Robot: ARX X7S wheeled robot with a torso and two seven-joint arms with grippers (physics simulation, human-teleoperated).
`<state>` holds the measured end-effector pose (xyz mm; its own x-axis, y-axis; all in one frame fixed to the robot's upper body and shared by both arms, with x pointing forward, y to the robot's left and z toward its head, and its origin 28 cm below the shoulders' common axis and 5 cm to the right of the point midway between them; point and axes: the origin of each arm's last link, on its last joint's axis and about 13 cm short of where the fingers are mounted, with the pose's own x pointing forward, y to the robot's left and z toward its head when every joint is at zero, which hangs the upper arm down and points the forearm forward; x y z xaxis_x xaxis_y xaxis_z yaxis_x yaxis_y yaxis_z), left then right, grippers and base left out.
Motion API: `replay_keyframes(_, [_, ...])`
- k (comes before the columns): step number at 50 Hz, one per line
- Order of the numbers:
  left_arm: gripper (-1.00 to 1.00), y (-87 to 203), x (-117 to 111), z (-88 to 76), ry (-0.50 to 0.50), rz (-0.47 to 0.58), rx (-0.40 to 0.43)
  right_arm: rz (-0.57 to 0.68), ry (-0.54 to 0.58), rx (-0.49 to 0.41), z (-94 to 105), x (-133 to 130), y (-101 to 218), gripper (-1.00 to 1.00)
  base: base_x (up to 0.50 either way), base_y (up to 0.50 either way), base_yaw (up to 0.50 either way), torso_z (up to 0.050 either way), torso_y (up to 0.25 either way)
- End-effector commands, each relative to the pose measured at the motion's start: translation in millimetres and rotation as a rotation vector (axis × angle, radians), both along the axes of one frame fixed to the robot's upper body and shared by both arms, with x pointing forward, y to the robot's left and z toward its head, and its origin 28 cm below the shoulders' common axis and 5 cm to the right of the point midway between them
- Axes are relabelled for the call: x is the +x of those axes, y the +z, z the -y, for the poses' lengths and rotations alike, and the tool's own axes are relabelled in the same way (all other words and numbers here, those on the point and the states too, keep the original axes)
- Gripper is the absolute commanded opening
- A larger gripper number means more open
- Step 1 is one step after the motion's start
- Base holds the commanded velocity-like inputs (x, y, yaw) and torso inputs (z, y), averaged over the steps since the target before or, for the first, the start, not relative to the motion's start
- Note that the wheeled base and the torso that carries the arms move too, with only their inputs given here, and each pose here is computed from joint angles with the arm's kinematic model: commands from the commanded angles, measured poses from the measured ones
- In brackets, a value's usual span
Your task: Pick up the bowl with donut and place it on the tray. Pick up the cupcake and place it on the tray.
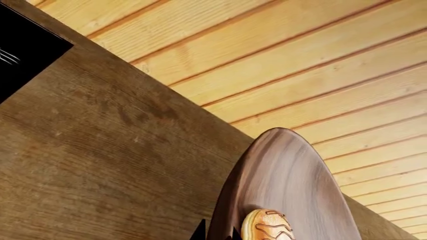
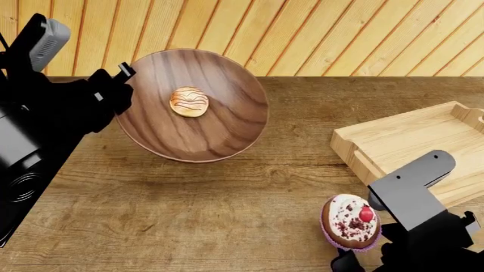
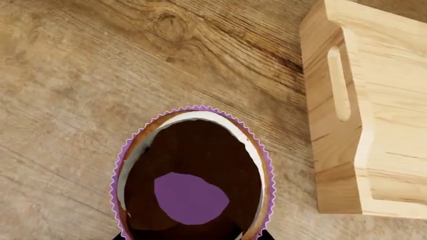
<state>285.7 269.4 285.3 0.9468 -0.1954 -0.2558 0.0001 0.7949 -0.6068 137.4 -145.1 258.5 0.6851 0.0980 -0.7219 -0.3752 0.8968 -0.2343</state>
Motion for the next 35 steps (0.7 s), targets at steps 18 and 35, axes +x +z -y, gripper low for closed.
replay_keyframes(18, [-1.00,42,-4,18.6,-0.071,0.023,-0.084,0.159,0.026,0.014,-1.0,-10,67,-1.00,0.00,0.00,0.00,0.001,0.001])
replay_keyframes(35, [-1.00,55,-4,25.4,-0.104,0.071,-0.087,0.259,-0.104,0.057,17.0,4,98,-1.00,0.00,0.00,0.00,0.000,0.001])
